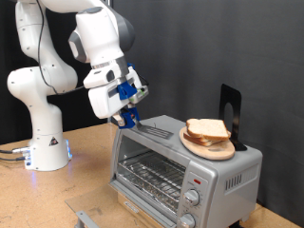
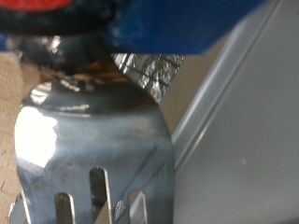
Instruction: Make a piece of toast with the oven
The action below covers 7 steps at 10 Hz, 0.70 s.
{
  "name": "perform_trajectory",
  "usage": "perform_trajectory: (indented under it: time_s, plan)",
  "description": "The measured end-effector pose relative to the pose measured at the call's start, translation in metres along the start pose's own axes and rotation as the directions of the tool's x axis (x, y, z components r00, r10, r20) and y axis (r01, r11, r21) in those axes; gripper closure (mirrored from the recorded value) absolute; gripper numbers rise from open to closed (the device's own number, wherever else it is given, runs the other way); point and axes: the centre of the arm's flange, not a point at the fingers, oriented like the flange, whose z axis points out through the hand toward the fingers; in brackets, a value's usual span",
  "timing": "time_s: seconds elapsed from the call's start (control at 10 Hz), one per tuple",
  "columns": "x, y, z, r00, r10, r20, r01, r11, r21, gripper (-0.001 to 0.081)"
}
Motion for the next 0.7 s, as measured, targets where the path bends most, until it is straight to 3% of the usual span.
perform_trajectory:
  time_s: [0.7]
  plan:
    - [0.010,-0.018,0.009,1.000,0.019,-0.014,-0.018,1.000,0.014,0.0371]
